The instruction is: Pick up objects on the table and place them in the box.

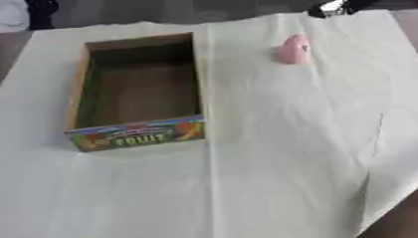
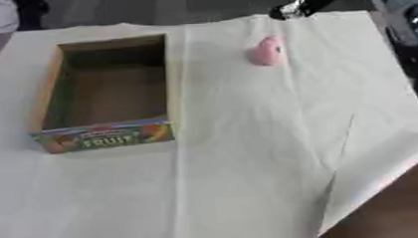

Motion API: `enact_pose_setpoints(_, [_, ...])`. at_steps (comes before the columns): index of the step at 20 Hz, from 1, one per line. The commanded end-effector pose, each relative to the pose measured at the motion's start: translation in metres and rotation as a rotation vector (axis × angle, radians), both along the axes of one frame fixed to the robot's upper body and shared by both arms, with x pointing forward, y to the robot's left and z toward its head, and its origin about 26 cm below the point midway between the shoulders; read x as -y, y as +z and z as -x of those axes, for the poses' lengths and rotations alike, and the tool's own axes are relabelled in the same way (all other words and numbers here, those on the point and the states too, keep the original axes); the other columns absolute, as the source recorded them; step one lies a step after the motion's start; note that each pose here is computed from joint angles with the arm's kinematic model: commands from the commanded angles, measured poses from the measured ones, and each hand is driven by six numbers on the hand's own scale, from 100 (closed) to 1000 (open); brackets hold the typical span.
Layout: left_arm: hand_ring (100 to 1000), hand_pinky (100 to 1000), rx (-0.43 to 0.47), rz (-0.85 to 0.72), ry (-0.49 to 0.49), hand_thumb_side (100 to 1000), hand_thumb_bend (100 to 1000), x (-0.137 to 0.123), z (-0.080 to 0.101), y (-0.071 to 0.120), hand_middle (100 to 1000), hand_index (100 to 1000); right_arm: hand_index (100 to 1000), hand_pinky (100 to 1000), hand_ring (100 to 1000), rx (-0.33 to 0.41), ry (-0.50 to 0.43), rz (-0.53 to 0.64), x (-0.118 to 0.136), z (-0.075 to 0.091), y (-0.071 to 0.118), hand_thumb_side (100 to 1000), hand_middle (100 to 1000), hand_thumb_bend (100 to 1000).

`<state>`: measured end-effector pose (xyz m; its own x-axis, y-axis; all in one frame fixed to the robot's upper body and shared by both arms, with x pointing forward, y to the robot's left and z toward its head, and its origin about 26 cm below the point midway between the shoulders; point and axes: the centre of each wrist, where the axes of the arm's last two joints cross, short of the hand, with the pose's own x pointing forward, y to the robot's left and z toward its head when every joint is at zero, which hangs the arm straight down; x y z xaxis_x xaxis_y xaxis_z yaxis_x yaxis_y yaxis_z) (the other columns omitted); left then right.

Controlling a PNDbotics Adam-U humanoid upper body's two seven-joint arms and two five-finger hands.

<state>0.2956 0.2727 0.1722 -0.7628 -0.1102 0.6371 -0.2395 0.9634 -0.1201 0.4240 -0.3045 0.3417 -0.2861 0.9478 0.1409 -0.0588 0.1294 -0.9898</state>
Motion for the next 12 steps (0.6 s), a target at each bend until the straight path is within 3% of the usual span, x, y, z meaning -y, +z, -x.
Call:
enact_pose_setpoints(1, [603,785,0.026,-0.015,-0.002,551,100,0.000,0.002,0.008,617,826,968,812,923,-0.013,-0.006,0.034,0.000,-0.004,0.010,254,849,533])
enact_pose_setpoints(5, [602,786,0.022,-0.017,-0.002,552,100,0.001,0.002,0.007,616,826,968,816,923,-0.077,-0.003,0.087,-0.004,-0.016,0.011,144,848,497])
enact_pose_setpoints(12, [600,786,0.020,-0.021,-0.005,552,100,0.002,0.002,0.007,616,826,955,818,917,-0.154,0.003,0.173,-0.013,-0.031,0.015,100,841,457])
